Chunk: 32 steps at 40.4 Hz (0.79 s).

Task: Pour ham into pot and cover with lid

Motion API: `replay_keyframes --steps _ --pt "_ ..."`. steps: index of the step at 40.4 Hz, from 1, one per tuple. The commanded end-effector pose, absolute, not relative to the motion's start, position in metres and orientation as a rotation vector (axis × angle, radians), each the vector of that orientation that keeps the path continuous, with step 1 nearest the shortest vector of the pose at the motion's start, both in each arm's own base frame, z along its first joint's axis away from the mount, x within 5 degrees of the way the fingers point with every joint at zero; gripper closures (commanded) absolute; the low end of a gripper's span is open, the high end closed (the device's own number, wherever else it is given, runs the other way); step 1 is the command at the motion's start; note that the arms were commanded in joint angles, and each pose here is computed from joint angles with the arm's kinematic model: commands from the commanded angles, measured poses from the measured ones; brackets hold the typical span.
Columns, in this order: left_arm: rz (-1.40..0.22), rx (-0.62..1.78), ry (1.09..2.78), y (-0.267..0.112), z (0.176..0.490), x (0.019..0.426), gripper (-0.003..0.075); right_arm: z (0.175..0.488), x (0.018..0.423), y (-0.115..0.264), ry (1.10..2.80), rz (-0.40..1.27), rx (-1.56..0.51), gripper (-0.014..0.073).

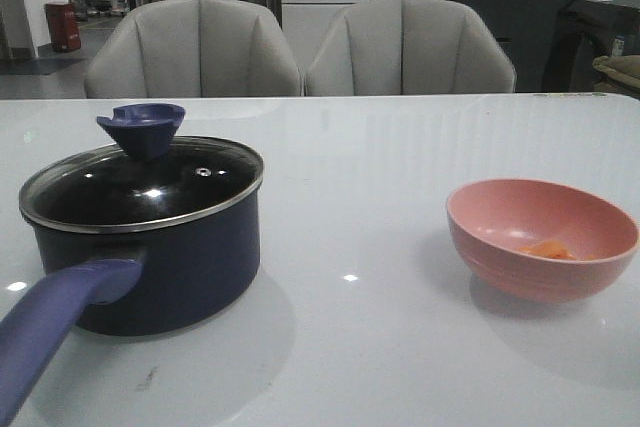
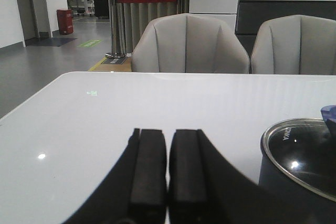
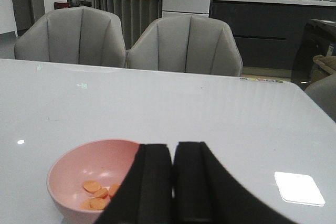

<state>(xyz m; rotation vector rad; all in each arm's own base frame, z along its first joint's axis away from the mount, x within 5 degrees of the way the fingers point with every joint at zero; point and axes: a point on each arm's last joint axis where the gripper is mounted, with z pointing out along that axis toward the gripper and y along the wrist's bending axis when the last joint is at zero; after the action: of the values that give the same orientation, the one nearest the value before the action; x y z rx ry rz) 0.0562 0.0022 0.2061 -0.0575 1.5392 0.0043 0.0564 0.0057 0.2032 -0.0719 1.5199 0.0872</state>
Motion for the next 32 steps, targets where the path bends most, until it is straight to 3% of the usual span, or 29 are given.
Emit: replay_keyframes --steps 1,32 --pt "-0.005 -0.069 1.470 0.0025 0.2039 0.0556 0.0606 0.2086 0.0546 0.0056 1.422 0.078 -0.076 0.0446" --pt "-0.004 -0.069 1.442 0.0026 0.2064 0.0553 0.0606 0.2086 0.0546 0.0056 1.422 0.078 -0.076 0.0446"
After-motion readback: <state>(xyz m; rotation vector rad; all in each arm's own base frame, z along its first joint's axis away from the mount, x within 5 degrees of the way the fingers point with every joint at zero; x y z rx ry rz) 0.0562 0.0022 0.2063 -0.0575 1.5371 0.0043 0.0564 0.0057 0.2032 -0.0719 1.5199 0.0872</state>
